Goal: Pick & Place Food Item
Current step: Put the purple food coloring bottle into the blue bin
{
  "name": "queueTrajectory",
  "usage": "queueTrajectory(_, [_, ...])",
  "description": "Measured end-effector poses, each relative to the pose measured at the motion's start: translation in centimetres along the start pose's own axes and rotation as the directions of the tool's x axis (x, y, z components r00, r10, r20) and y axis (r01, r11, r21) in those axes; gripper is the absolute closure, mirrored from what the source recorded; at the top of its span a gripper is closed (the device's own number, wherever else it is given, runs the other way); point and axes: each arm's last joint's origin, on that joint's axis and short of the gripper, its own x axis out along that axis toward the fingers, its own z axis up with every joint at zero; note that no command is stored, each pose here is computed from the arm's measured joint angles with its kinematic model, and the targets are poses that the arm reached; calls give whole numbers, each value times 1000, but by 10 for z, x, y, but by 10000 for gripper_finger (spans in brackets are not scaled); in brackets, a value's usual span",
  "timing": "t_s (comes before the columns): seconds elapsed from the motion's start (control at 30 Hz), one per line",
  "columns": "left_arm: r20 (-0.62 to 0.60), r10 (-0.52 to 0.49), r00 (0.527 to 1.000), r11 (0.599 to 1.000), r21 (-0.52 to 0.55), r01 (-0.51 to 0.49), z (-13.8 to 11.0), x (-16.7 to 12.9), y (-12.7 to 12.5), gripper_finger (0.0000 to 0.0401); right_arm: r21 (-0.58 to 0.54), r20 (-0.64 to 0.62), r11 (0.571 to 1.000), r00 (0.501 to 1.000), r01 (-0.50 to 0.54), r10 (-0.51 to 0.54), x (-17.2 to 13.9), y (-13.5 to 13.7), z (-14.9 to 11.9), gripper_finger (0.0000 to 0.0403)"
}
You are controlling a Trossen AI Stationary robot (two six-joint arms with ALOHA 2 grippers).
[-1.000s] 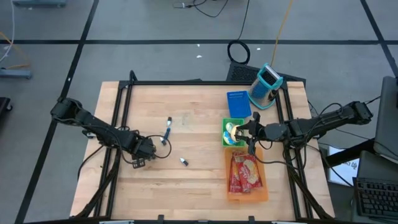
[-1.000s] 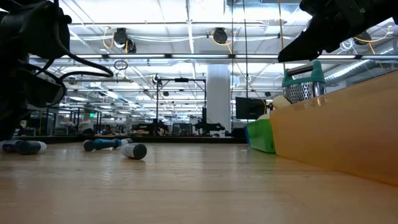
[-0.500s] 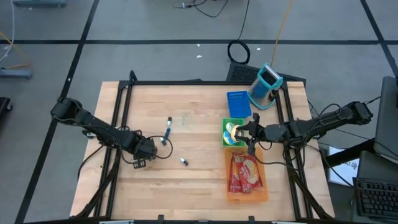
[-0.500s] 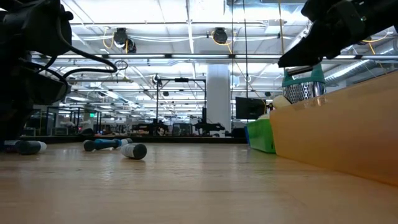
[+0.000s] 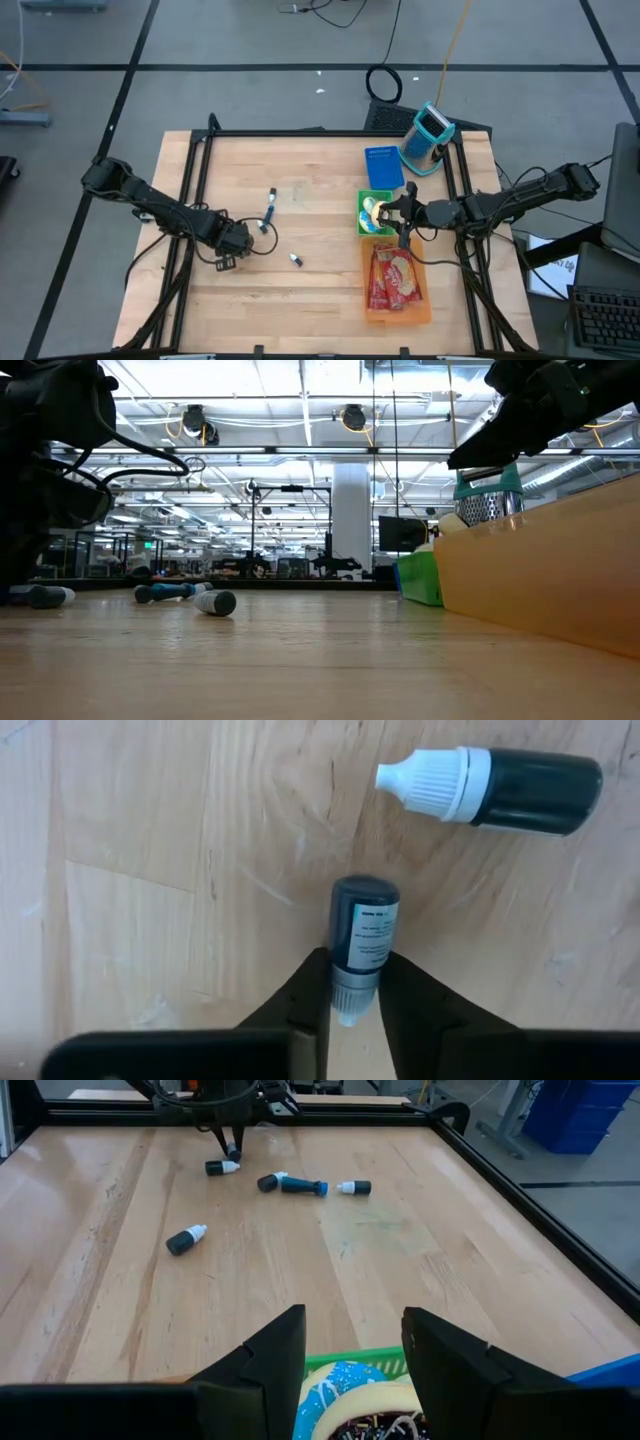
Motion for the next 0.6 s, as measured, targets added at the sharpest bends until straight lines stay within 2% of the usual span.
queueTrajectory(0.17, [-7, 4, 1000, 999, -37, -4, 0, -1, 0, 347, 0, 0, 1000, 1000, 0, 0, 0, 0, 0, 248])
queueTrajectory(0.3, [11, 31, 999, 998, -51, -31, 8, -13, -3, 325, 7, 16, 1000, 1000, -1, 1, 0, 0, 2, 248])
queueTrajectory(0.47, [180, 26, 983, 1000, 7, -28, 33, -46, -15, 324, 29, 77, 1000, 997, -10, 7, 0, 1, 8, 248])
queueTrajectory(0.6, [362, -18, 932, 999, 54, -1, 56, -78, -25, 347, 41, 105, 999, 994, -14, 10, 0, 1, 11, 248])
